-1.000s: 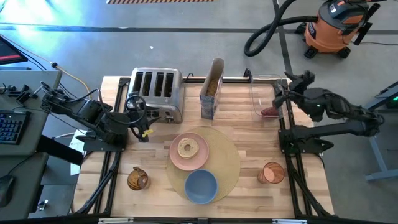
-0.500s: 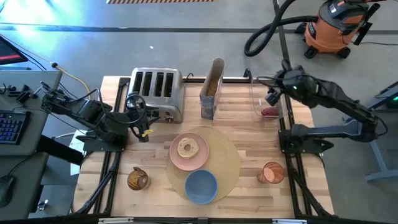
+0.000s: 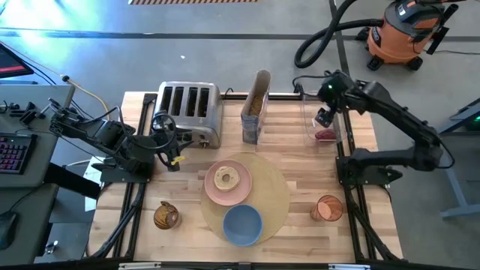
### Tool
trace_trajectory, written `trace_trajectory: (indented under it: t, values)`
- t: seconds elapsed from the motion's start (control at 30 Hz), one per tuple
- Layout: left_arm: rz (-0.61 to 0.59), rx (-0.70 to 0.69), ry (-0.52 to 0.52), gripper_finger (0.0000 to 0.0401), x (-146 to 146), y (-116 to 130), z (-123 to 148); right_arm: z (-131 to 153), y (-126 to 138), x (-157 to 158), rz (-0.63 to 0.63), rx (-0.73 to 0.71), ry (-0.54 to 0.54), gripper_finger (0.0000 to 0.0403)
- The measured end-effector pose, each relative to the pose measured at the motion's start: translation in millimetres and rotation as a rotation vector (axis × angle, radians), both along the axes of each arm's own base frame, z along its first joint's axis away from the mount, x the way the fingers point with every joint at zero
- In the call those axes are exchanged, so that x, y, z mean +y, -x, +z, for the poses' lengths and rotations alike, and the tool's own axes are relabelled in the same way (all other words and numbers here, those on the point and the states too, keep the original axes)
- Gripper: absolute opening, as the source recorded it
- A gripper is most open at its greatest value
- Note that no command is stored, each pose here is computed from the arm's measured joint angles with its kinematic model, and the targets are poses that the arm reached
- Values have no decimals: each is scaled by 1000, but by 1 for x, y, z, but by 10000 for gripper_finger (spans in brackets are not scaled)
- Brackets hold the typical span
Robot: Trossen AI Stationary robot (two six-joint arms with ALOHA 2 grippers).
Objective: Arrange a breakfast setting
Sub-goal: Put the red apple on the pink plate to the right of the toasted bagel
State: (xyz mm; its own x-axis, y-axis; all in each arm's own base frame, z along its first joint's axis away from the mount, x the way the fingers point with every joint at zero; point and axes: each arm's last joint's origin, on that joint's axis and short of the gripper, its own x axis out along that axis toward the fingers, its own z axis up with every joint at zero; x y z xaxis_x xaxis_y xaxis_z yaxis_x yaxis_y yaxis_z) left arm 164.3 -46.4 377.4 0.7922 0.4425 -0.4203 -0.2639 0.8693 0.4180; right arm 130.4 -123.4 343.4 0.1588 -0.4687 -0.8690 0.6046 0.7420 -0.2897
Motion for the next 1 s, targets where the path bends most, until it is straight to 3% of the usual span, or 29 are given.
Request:
trace_trajectory:
  t: [0.37,0.7,1.0]
  values:
    - [5,-5,9,149,0,0,0,-29,-10,-27,-35,100,-239,298]
    - [9,-9,16,149,0,0,0,-45,-19,-36,-24,186,-316,298]
    - [8,-8,16,149,0,0,0,-46,-21,-36,4,155,-342,298]
